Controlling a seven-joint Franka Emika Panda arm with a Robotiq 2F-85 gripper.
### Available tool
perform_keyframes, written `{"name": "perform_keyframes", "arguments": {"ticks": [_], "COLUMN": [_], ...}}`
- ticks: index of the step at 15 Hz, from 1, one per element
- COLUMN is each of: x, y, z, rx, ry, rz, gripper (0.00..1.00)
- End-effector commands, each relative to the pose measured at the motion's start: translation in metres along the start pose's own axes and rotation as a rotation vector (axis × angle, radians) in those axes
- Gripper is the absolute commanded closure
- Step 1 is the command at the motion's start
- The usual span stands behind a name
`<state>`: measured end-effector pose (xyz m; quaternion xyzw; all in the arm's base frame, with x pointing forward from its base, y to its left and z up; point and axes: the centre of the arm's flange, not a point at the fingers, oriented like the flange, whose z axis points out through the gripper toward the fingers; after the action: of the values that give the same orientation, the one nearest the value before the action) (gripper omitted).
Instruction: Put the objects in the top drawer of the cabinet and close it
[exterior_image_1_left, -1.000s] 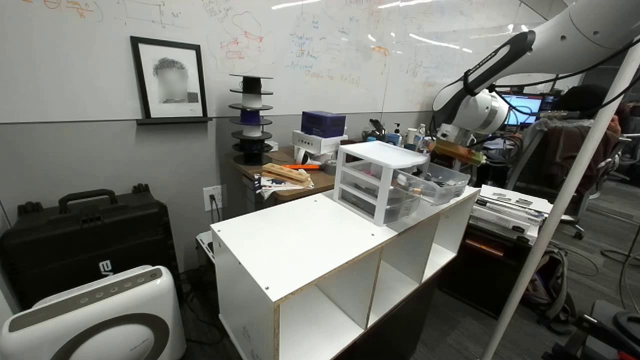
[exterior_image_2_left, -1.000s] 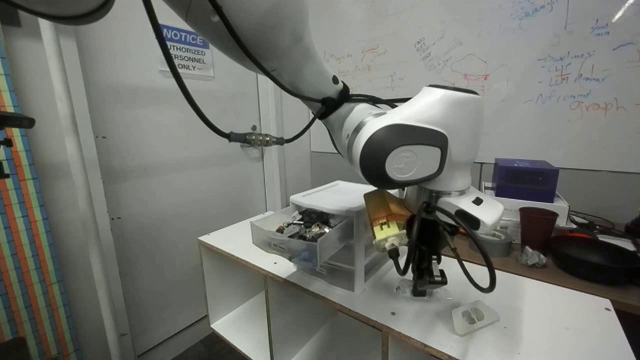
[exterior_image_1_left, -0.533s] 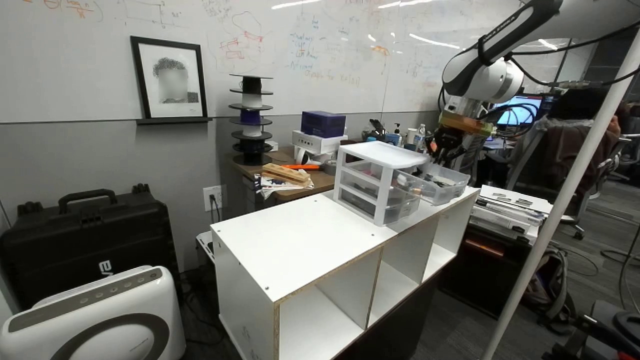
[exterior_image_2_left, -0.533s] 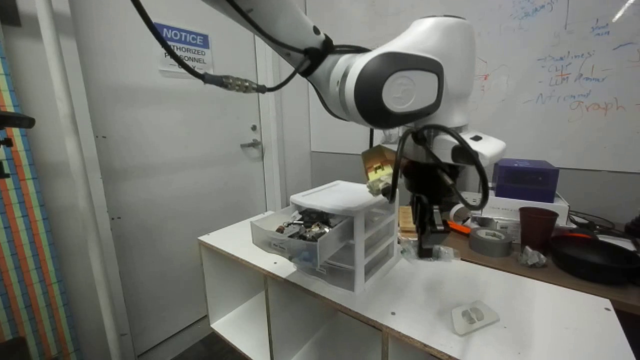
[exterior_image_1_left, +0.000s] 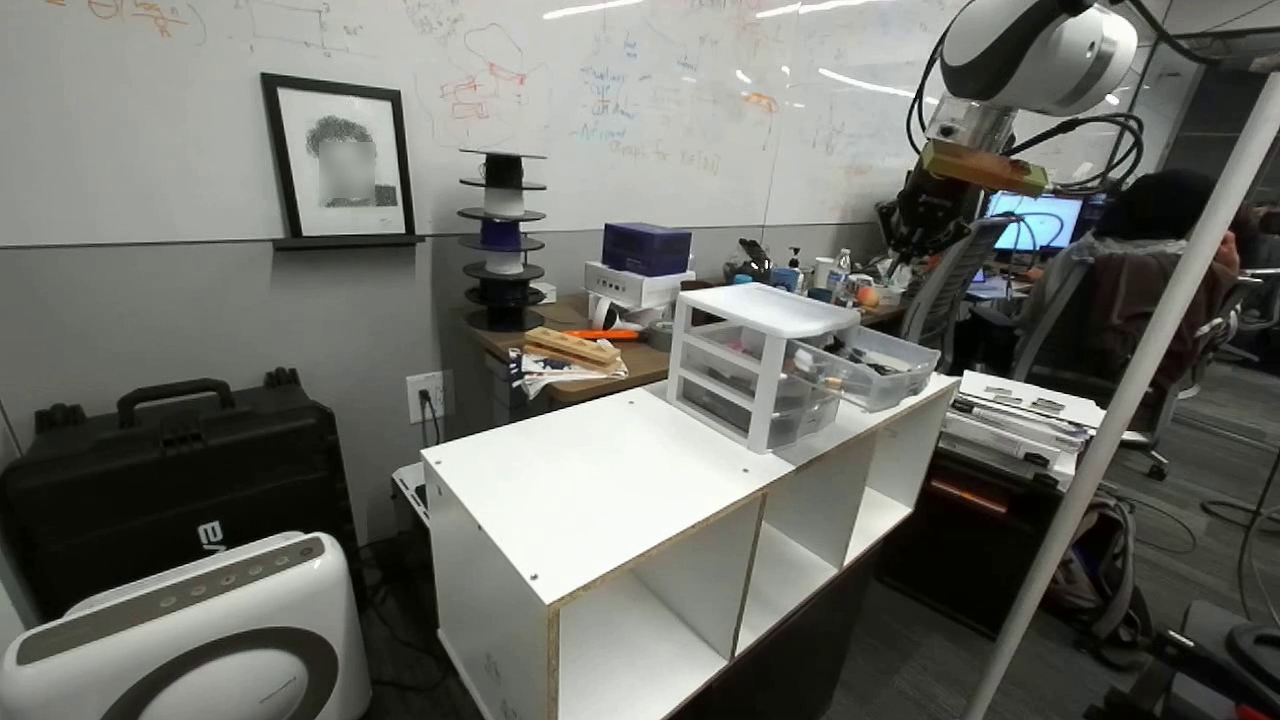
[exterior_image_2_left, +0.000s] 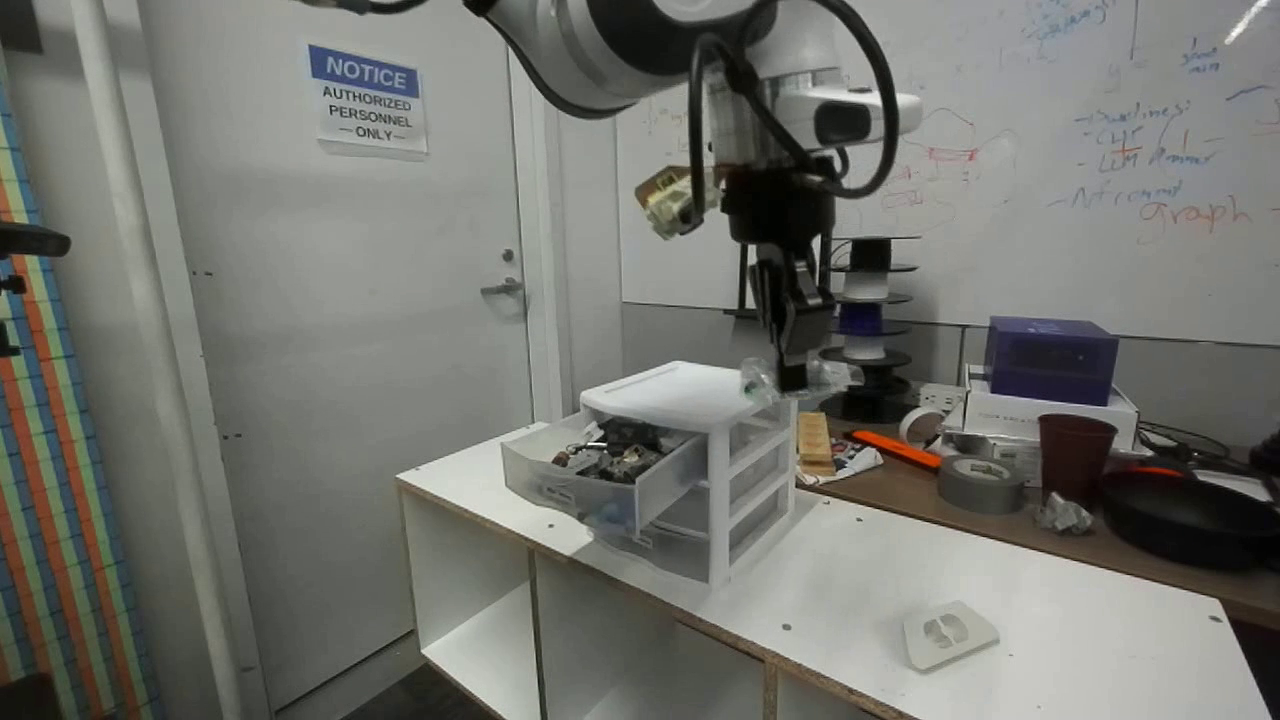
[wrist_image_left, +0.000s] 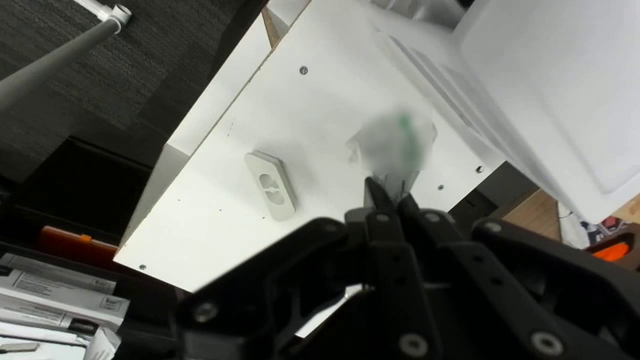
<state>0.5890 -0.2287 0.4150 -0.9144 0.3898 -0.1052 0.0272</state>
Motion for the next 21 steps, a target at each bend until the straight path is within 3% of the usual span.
{"name": "perform_keyframes", "arguments": {"ticks": [1, 5, 10, 14, 21], "x": [-0.064, -0.112, -0.145, -0.162, -0.174], "y": [-0.012, -0.046, -0.091, -0.097, -0.097], "z": [-0.04, -0.037, 0.008, 0.03, 0.038], "rx": [0.021, 0.02, 0.024, -0.001, -0.03], "ry": [0.025, 0.023, 0.0, -0.049, -0.056], "rz": [-0.147, -0.316, -0.437, -0.482, -0.554], "gripper": [0.96, 0.97, 0.96, 0.97, 0.97]}}
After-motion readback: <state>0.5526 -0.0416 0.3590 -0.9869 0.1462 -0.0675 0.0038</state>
